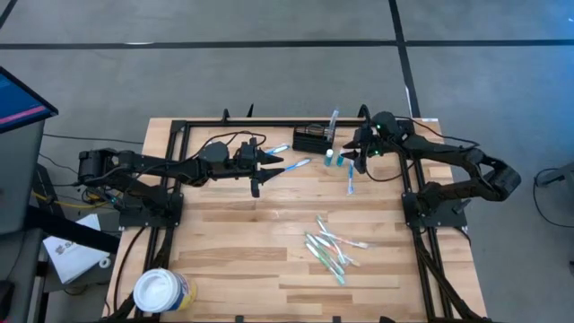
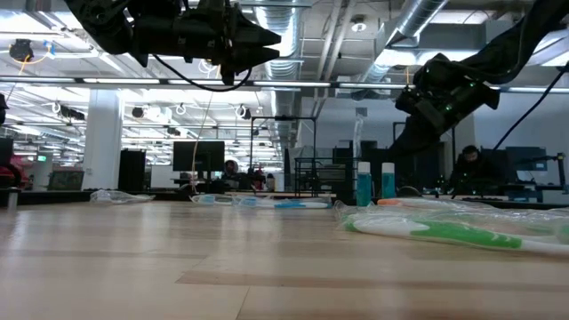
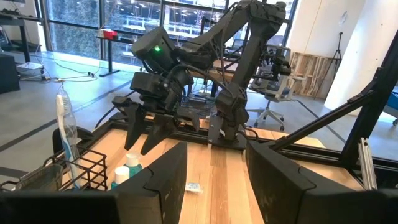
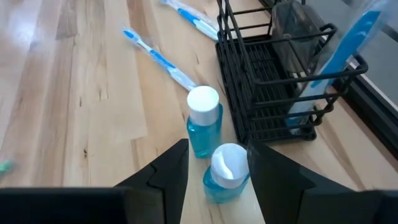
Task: Pick & Place toothbrushing station
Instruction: Put the mouthwash into the mesh organizer
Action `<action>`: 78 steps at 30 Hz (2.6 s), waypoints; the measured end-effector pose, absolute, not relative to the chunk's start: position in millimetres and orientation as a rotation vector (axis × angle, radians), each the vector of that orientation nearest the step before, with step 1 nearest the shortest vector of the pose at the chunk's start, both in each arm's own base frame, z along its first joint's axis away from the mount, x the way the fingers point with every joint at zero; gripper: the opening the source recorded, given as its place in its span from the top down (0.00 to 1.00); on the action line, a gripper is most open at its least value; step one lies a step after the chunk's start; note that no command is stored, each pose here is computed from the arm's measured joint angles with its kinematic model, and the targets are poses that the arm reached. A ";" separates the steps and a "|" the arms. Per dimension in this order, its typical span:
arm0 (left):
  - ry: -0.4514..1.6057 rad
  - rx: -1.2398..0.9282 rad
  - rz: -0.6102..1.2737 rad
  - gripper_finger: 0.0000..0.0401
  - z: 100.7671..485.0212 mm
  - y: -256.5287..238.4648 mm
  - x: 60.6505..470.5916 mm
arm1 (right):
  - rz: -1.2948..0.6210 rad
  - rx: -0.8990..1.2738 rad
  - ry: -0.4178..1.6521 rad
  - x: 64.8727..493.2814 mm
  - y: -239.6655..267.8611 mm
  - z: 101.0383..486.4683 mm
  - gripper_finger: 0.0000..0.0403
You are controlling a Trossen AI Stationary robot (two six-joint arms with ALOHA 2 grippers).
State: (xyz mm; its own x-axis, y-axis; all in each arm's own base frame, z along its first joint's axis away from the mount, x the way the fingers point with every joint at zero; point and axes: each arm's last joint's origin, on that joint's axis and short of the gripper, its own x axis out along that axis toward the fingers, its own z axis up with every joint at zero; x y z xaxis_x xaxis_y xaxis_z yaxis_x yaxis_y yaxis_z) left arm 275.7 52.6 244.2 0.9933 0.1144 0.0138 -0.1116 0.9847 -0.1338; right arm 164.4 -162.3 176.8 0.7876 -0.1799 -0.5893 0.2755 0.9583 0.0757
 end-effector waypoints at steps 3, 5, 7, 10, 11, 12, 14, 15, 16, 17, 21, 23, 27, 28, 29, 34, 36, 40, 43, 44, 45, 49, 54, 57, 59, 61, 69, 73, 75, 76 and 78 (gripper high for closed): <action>-0.021 -0.133 0.113 0.61 244.2 52.5 275.7 | -0.247 0.168 0.627 163.8 -162.0 176.0 0.62; -0.021 -0.133 0.113 0.61 244.1 52.5 275.6 | -0.254 0.169 0.632 163.6 -162.0 175.7 0.62; -0.021 -0.133 0.113 0.61 244.1 52.5 275.6 | -0.256 0.172 0.639 163.2 -161.7 175.1 0.62; -0.022 -0.133 0.113 0.61 244.2 52.5 275.7 | -0.255 0.179 0.647 162.8 -161.3 174.5 0.62; -0.021 -0.133 0.113 0.61 244.1 52.5 275.6 | -0.254 0.182 0.649 162.6 -161.1 174.3 0.62; -0.022 -0.133 0.113 0.61 244.2 52.5 275.7 | -0.254 0.186 0.652 162.5 -160.9 174.0 0.62; -0.021 -0.133 0.114 0.61 244.2 52.6 275.7 | -0.256 0.194 0.652 162.4 -160.9 173.9 0.62; -0.021 -0.133 0.114 0.61 244.2 52.6 275.7 | -0.256 0.194 0.653 162.4 -160.8 173.9 0.62; -0.021 -0.133 0.114 0.61 244.2 52.6 275.6 | -0.256 0.196 0.654 162.3 -160.7 173.7 0.62; -0.022 -0.134 0.113 0.61 244.2 52.5 275.7 | -0.255 0.199 0.658 162.1 -160.5 173.4 0.62; -0.021 -0.133 0.113 0.61 244.2 52.5 275.7 | -0.255 0.235 0.681 160.8 -158.8 171.3 0.62; -0.022 -0.133 0.114 0.61 244.2 52.6 275.7 | -0.256 0.249 0.689 160.2 -158.2 170.6 0.62; -0.021 -0.134 0.113 0.61 244.2 52.5 275.7 | -0.256 0.253 0.691 160.1 -158.1 170.4 0.62; -0.021 -0.133 0.114 0.61 244.2 52.6 275.7 | -0.256 0.253 0.691 160.1 -158.0 170.4 0.62; -0.022 -0.133 0.113 0.61 244.2 52.5 275.7 | -0.256 0.253 0.691 160.1 -158.1 170.4 0.62; -0.021 -0.134 0.113 0.61 244.2 52.5 275.7 | -0.256 0.226 0.692 160.3 -158.6 170.7 0.62; -0.021 -0.133 0.113 0.61 244.2 52.5 275.7 | -0.271 0.219 0.700 160.7 -159.7 172.4 0.62; -0.022 -0.133 0.114 0.61 244.2 52.6 275.7 | -0.293 0.211 0.733 163.6 -162.5 181.8 0.62; -0.021 -0.133 0.114 0.61 244.2 52.6 275.7 | -0.283 0.192 0.765 167.5 -162.9 191.5 0.62; -0.021 -0.133 0.114 0.61 244.2 52.6 275.6 | -0.274 0.193 0.774 169.0 -162.5 195.2 0.62; -0.022 -0.133 0.113 0.61 244.2 52.5 275.7 | -0.265 0.197 0.785 170.6 -161.8 198.8 0.62; -0.022 -0.133 0.114 0.61 244.2 52.6 275.7 | -0.255 0.164 0.837 178.1 -157.3 211.3 0.62; -0.021 -0.133 0.114 0.61 244.1 52.6 275.7 | -0.267 0.088 0.901 185.9 -150.7 221.4 0.62; -0.020 -0.133 0.114 0.61 244.1 52.6 275.7 | -0.290 0.065 0.925 188.8 -149.7 230.1 0.62; -0.019 -0.133 0.113 0.61 244.0 52.5 275.7 | -0.307 0.074 0.936 189.2 -150.4 237.4 0.62; -0.017 -0.134 0.114 0.61 243.8 52.5 275.7 | -0.327 0.115 0.945 189.0 -150.8 243.7 0.62; -0.017 -0.136 0.114 0.61 243.8 52.5 275.7 | -0.456 0.456 1.049 196.8 -161.9 245.8 0.62; -0.016 -0.137 0.114 0.61 243.7 52.5 275.7 | -0.528 0.590 1.062 202.5 -176.7 236.9 0.62; -0.015 -0.137 0.114 0.61 243.6 52.5 275.7 | -0.527 0.628 1.088 204.8 -181.8 231.8 0.62; -0.015 -0.137 0.114 0.61 243.6 52.5 275.7 | -0.527 0.645 1.101 204.8 -183.2 230.5 0.62; -0.015 -0.137 0.114 0.61 243.6 52.5 275.7 | -0.525 0.664 1.115 206.2 -184.1 228.6 0.62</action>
State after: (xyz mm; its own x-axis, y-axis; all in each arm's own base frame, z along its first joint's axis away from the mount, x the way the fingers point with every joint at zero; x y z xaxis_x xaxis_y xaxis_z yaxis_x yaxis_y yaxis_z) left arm 275.7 52.5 243.6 0.9934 0.1142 0.0068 -0.1122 0.9842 -0.1373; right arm 206.2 -184.1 228.6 0.3570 -0.0560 -0.9324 0.6832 0.6964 0.2198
